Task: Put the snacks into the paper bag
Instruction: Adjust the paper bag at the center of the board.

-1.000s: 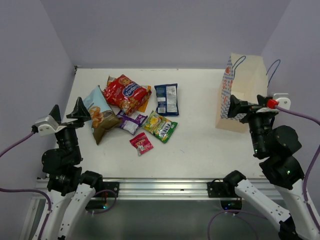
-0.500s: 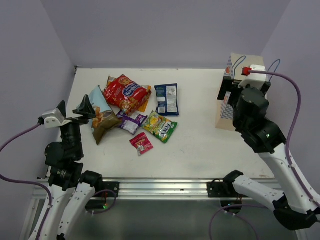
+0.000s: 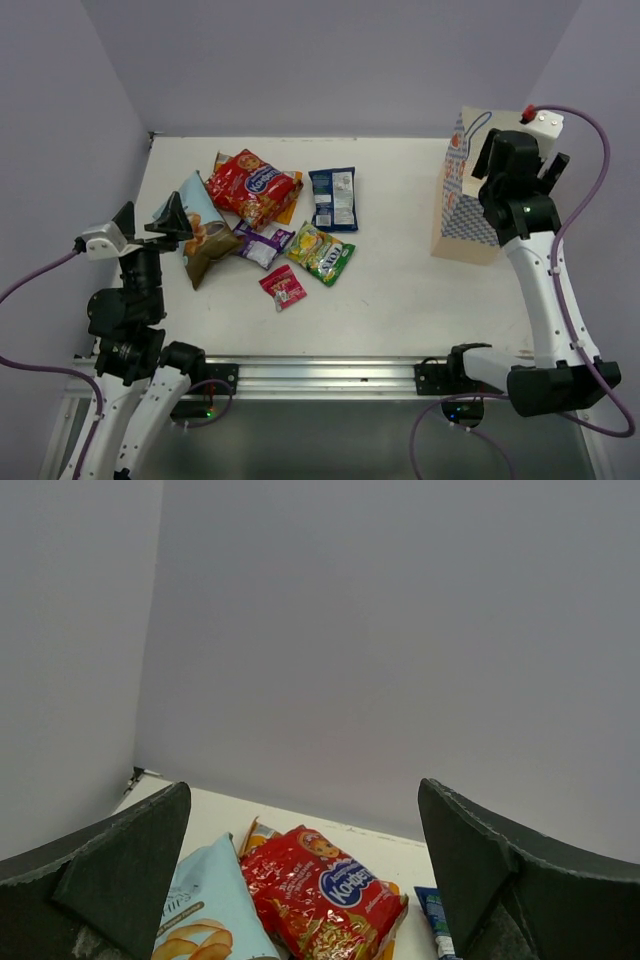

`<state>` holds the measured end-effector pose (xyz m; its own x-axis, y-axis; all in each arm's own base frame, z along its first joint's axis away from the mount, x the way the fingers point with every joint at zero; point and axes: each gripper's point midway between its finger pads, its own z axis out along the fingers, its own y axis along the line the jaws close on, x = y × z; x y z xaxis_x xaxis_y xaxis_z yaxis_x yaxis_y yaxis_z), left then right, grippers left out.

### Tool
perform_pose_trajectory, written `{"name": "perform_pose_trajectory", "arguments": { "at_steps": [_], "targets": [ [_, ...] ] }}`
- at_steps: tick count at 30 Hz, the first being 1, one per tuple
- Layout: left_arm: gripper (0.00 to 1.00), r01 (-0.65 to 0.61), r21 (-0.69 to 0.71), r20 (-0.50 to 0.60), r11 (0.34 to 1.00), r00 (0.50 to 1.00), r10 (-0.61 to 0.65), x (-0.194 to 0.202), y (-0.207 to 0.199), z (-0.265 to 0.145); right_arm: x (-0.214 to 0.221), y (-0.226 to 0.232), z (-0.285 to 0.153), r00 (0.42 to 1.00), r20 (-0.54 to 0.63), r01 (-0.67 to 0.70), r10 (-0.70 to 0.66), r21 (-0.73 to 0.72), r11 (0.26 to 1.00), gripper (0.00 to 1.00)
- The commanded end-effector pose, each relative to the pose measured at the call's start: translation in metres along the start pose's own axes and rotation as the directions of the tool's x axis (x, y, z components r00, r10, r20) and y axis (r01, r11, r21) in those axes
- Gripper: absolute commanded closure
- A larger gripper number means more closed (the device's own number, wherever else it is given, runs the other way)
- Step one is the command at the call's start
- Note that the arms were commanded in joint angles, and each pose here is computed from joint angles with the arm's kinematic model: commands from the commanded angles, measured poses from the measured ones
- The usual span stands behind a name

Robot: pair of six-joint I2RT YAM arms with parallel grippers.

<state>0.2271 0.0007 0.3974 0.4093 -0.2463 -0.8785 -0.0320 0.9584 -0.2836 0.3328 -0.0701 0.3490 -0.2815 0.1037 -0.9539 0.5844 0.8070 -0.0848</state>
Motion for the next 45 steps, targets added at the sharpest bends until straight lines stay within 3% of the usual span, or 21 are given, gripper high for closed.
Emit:
{"name": "perform_pose_trajectory", "arguments": {
  "at_steps": [1, 6, 14, 20, 33, 40, 45],
  "targets": [
    [0.0, 0.044, -0.002, 0.065, 0.999, 0.997, -0.043, -0.024, 0.0, -0.005, -0.015, -0.015, 0.01, 0.994, 0.015, -0.108, 0.108, 0.057, 0.993, 0.06],
    [0.0, 0.058, -0.002, 0.085, 0.998, 0.995, -0.058, -0.031, 0.001, -0.011, -0.005, -0.037, 0.038, 0.991, -0.044, -0.12, 0.126, 0.118, 0.986, 0.07],
    [0.01, 0.08, 0.012, 0.095, 0.997, 0.992, -0.081, -0.034, -0.001, -0.015, 0.007, -0.032, 0.072, 0.987, -0.137, -0.086, 0.084, -0.008, 0.996, 0.16],
    [0.02, 0.085, 0.022, 0.083, 0.996, 0.993, -0.086, -0.03, -0.004, -0.015, 0.015, -0.024, 0.088, 0.985, -0.166, -0.061, 0.046, -0.086, 0.994, 0.35],
    [0.04, 0.08, 0.089, 0.015, 0.993, 0.997, -0.081, -0.008, -0.024, -0.009, 0.028, -0.026, 0.113, 0.979, -0.188, 0.059, -0.08, -0.118, 0.991, 0.68],
    [0.04, 0.072, 0.13, -0.039, 0.989, 0.997, -0.067, 0.009, -0.038, -0.005, 0.03, -0.024, 0.112, 0.975, -0.185, 0.1, -0.127, -0.151, 0.984, 0.97],
    [0.04, 0.074, 0.152, -0.089, 0.986, 0.994, -0.061, 0.024, -0.048, 0.0, 0.022, -0.019, 0.1, 0.981, -0.162, 0.072, -0.104, -0.188, 0.979, 1.0]
  ]
}}
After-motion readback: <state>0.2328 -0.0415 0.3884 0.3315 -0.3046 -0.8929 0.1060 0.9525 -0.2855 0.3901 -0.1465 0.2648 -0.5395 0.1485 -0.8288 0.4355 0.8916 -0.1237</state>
